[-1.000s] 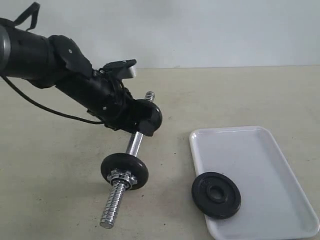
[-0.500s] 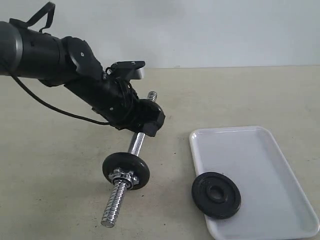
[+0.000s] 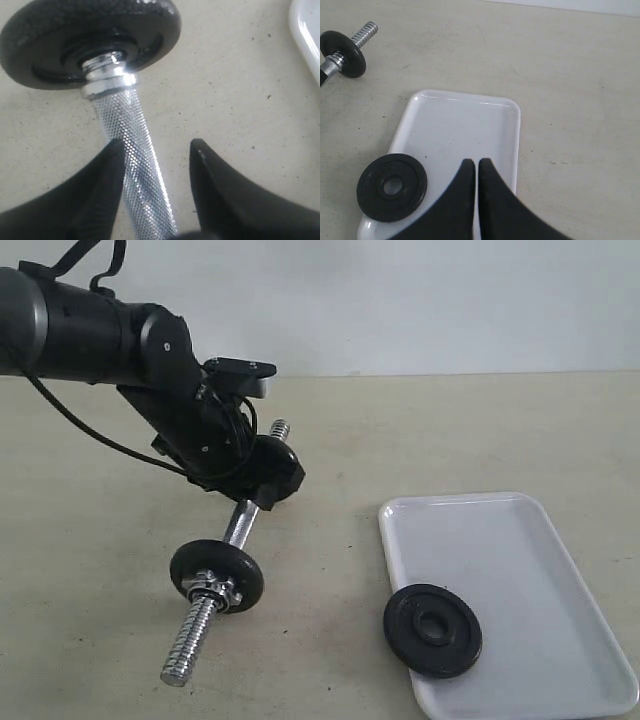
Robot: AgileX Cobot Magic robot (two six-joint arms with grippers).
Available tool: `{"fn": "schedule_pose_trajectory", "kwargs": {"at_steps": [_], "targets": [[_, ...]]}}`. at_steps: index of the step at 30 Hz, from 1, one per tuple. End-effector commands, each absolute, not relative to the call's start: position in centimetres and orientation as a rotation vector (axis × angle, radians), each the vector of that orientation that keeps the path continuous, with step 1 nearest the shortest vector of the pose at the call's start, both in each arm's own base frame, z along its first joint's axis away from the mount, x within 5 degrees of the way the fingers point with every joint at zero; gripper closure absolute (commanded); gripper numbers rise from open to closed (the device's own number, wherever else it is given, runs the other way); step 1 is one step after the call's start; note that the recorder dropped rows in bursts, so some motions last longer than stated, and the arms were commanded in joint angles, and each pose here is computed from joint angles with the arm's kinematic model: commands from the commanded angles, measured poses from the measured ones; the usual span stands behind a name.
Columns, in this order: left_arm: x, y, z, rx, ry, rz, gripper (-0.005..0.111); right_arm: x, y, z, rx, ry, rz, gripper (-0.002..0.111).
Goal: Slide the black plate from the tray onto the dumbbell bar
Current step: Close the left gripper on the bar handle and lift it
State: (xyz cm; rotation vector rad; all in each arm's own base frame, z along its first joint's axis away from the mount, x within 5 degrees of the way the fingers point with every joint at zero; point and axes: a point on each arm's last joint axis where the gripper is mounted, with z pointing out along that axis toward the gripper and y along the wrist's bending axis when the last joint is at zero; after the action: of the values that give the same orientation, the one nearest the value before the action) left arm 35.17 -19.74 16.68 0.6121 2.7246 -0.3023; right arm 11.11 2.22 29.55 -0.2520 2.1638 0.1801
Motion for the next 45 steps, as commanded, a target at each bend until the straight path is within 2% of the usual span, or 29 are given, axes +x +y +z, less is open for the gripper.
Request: {"fn": "schedule_pose_trajectory", "kwargs": {"at_steps": [1, 14, 31, 37, 45], "targets": [[35.0, -19.8, 16.0, 0.599, 2.766, -0.300, 0.067, 11.1, 2.3, 29.9, -0.260, 2.143, 0.180, 0.109], [35.2, -19.2, 15.8, 0.604, 2.771, -0.198, 0.067, 11.1, 2.3, 29.9, -0.260, 2.143, 0.180, 0.109], [35.5, -19.4, 15.5, 0.582, 2.750, -0.210, 0.067, 11.1, 2.3, 29.8, -0.260, 2.145, 0.181, 0.109], [35.7, -19.4, 12.2, 0.595, 2.826, -0.183, 0.067, 11.1, 2.3, 29.8, -0.260, 2.145, 0.181, 0.109], [35.9, -19.6, 11.7, 0.589, 2.807, -0.186, 0.067, 11.1, 2.3, 29.8, -0.260, 2.145, 0.181, 0.109]]}}
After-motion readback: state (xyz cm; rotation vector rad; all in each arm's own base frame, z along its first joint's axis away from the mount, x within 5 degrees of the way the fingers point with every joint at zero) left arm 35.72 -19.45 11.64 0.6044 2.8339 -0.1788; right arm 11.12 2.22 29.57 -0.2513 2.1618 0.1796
